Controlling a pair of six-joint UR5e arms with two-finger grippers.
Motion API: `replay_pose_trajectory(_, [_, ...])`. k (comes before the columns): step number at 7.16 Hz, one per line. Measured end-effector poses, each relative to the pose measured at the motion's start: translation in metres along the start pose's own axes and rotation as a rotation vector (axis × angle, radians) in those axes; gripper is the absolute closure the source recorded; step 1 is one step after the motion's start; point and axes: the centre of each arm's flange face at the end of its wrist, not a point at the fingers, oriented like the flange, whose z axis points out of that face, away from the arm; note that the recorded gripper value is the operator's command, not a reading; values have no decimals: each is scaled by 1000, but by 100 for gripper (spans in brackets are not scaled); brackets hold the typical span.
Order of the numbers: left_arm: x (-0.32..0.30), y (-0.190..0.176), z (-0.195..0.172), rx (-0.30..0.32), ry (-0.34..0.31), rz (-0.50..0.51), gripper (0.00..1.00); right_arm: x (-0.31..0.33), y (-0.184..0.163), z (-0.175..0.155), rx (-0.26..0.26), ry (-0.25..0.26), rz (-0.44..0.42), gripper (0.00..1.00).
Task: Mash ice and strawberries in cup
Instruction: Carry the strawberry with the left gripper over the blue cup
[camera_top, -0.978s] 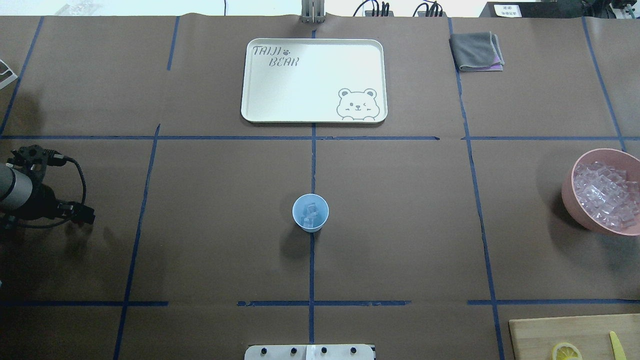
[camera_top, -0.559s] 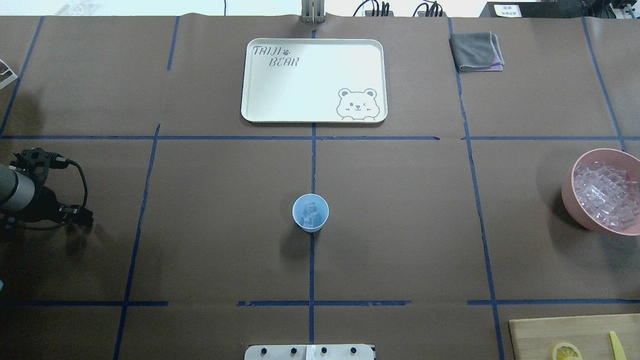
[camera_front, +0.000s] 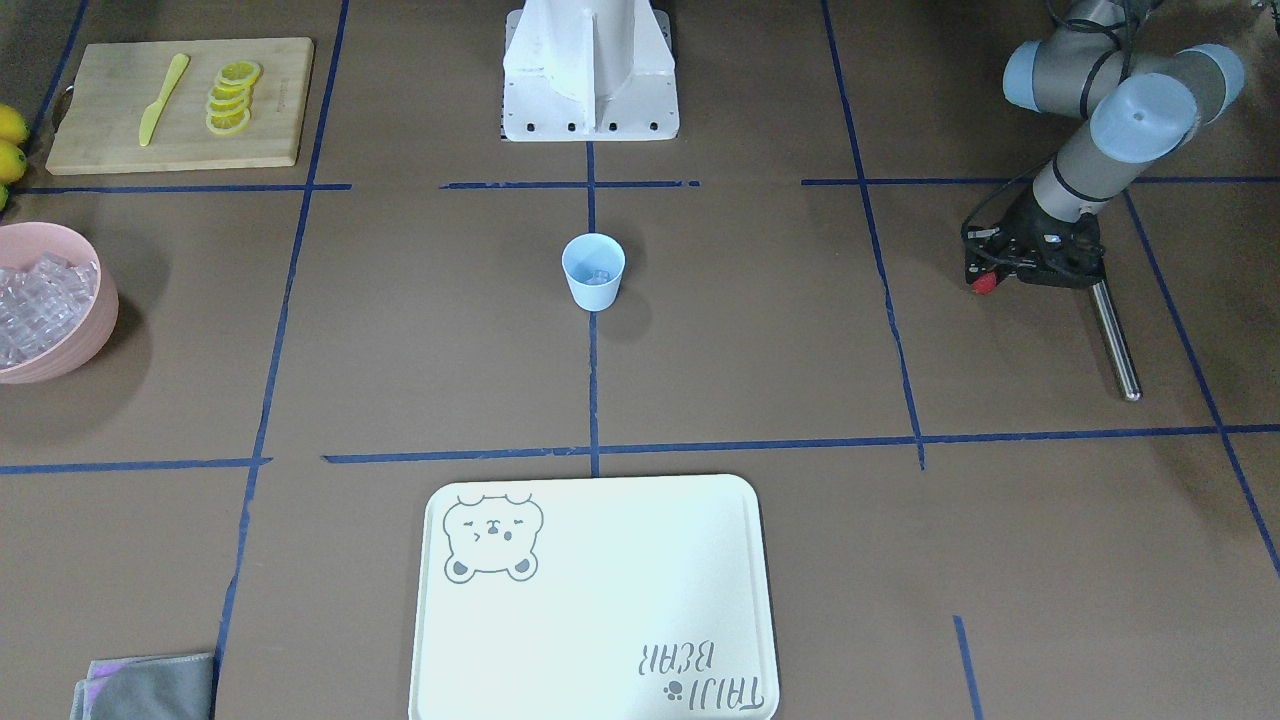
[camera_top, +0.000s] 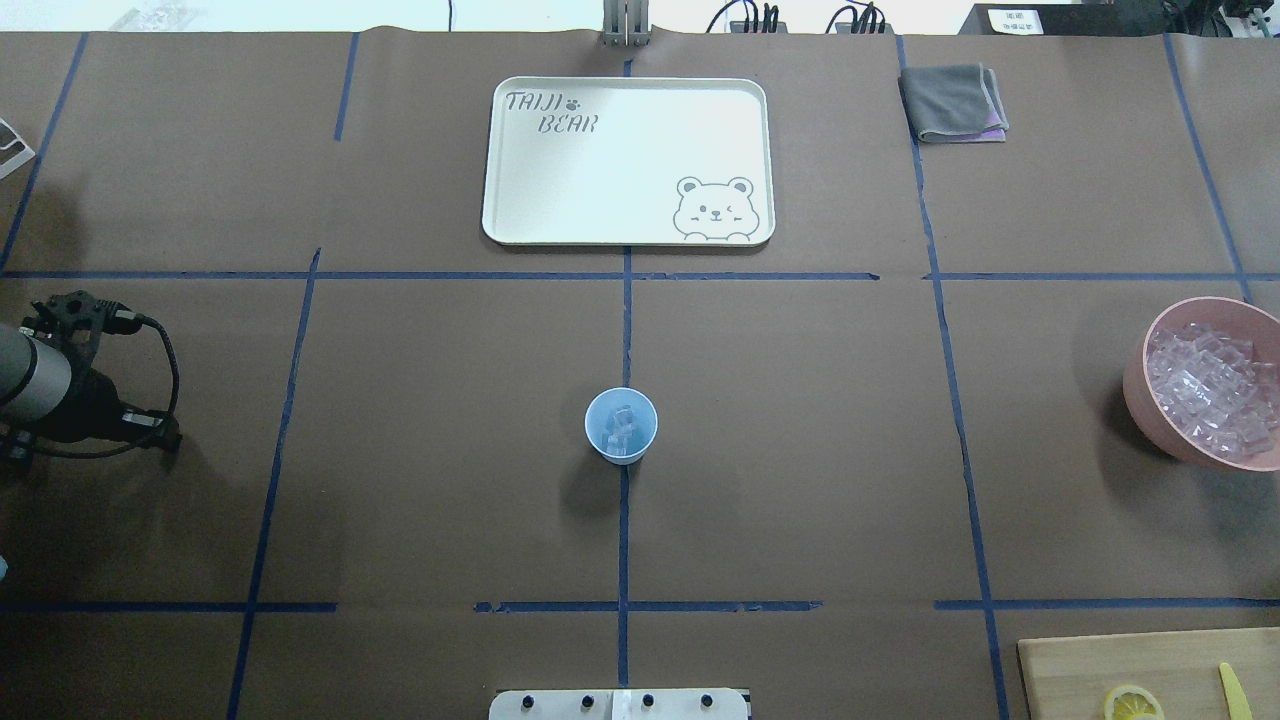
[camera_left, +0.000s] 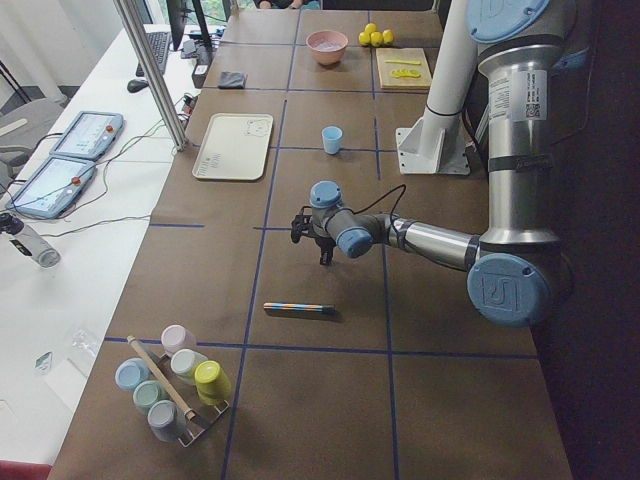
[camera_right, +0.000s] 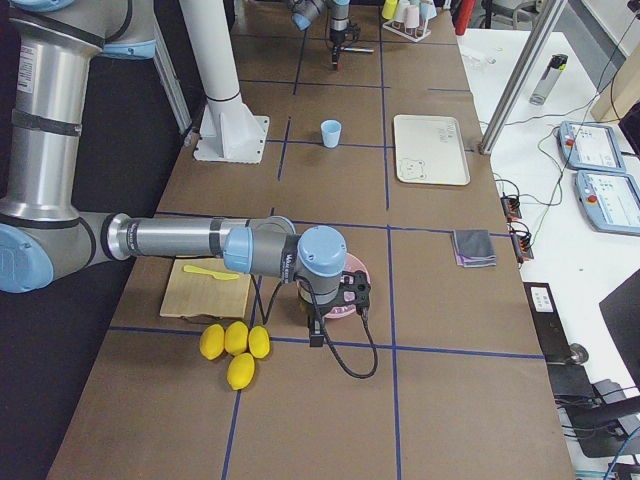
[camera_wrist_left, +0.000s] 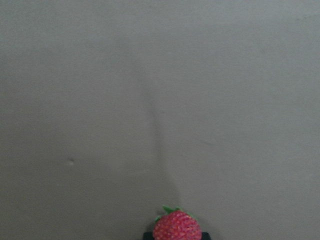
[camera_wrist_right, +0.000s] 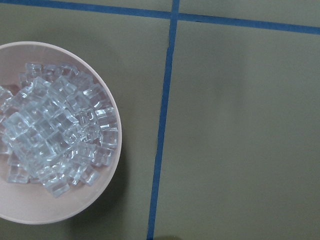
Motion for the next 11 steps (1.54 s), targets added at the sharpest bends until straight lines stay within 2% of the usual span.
replay_pose_trajectory(2, [18,-8,-24,36,25,13,99,-2,0,-2,5,-1,-4,1])
replay_pose_trajectory(4, [57,-30,-54,44,19,-1,99,-6,0,-6,12,1,-13,1])
replay_pose_trajectory(7, [196,-80,-106,17,19,-90,99,-7,4,-6,13,-1,-12,1])
replay_pose_trajectory(9, [310,-69,-113,-14,33,-155,99,-7,4,-6,13,-1,-12,1])
replay_pose_trajectory(11, [396,-56,-112,-8,45,-183,99,-7,3,-6,13,-1,-13,1])
